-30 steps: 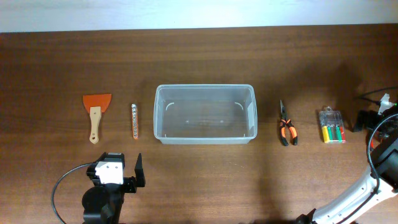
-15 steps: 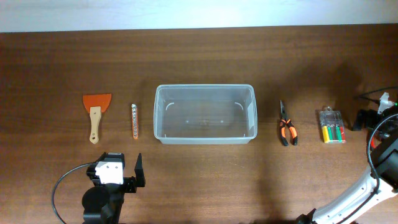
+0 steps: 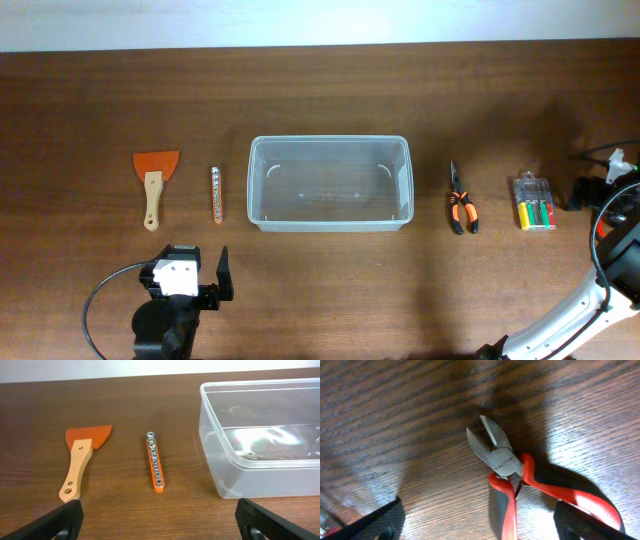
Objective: Pack container
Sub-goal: 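Lower the right gripper and grasp the red-handled pliers at the joint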
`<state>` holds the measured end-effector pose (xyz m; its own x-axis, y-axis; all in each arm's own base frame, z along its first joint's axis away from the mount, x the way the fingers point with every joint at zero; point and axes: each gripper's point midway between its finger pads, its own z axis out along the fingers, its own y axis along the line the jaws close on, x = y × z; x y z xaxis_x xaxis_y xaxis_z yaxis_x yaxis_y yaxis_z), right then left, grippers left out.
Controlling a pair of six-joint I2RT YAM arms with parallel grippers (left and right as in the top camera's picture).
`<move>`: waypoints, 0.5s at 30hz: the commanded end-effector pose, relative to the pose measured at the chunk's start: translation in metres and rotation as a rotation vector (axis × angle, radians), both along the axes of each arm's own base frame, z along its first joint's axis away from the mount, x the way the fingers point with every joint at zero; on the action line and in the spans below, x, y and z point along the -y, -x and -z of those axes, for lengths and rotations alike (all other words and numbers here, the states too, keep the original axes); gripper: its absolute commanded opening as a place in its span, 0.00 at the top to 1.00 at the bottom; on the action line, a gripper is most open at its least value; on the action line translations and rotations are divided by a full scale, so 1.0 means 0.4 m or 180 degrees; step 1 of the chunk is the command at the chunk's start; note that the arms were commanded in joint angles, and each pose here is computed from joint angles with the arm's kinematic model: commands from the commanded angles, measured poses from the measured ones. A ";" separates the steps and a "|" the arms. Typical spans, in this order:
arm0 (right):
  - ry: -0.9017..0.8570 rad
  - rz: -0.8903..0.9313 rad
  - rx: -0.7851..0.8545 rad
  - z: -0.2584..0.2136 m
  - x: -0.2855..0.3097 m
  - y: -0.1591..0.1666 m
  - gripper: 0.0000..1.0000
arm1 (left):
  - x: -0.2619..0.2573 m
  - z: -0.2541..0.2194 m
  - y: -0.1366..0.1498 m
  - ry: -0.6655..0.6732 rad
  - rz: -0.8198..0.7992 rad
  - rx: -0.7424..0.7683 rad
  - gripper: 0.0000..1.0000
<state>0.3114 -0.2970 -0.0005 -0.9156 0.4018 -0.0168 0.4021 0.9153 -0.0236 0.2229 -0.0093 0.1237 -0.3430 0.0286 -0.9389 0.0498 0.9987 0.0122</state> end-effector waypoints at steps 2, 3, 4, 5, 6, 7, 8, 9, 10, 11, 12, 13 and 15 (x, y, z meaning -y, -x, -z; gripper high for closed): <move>-0.0050 0.0008 -0.0028 0.019 -0.006 0.010 0.25 | 0.008 0.004 0.000 0.0020 0.0046 0.0005 0.01; -0.0047 0.0009 -0.0025 0.019 -0.006 0.010 0.27 | 0.008 0.004 0.000 0.0020 0.0046 0.0005 0.01; -0.0046 0.0009 -0.0024 0.019 -0.005 0.009 0.27 | 0.008 0.004 0.000 0.0020 0.0046 0.0005 0.01; -0.0045 0.0009 -0.0023 0.018 -0.005 0.009 0.28 | 0.008 0.004 0.000 0.0020 0.0046 0.0005 0.01; -0.0045 0.0008 -0.0023 0.019 -0.005 0.009 0.30 | 0.008 0.004 0.000 0.0020 0.0046 0.0005 0.01; -0.0045 0.0008 -0.0023 0.019 -0.005 0.009 0.32 | 0.008 0.004 0.000 0.0020 0.0046 0.0005 0.01; -0.0044 0.0009 -0.0022 0.019 -0.005 0.009 0.33 | 0.008 0.004 0.000 0.0020 0.0046 0.0005 0.01; -0.0043 0.0009 -0.0021 0.018 -0.005 0.009 0.36 | 0.008 0.003 0.000 0.0020 0.0046 0.0006 0.01; -0.0043 0.0009 -0.0021 0.019 -0.005 0.009 0.43 | 0.008 0.004 0.000 0.0020 0.0046 0.0005 0.01; -0.0042 0.0009 -0.0020 0.019 -0.005 0.009 0.46 | 0.008 0.004 0.000 0.0020 0.0046 0.0005 0.01; -0.0040 0.0009 -0.0018 0.019 -0.004 0.008 0.50 | 0.008 0.004 0.000 0.0020 0.0046 0.0005 0.01; -0.0038 0.0009 -0.0016 0.019 -0.004 0.008 0.54 | 0.008 0.004 0.000 0.0020 0.0046 0.0005 0.01; -0.0037 0.0009 -0.0015 0.019 -0.004 0.008 0.60 | 0.008 0.004 0.000 0.0020 0.0046 0.0005 0.01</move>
<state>0.3138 -0.2979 -0.0007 -0.9162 0.3998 -0.0281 0.4004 0.9161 -0.0212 0.2229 -0.0093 0.1237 -0.3430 0.0286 -0.9389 0.0498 0.9987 0.0122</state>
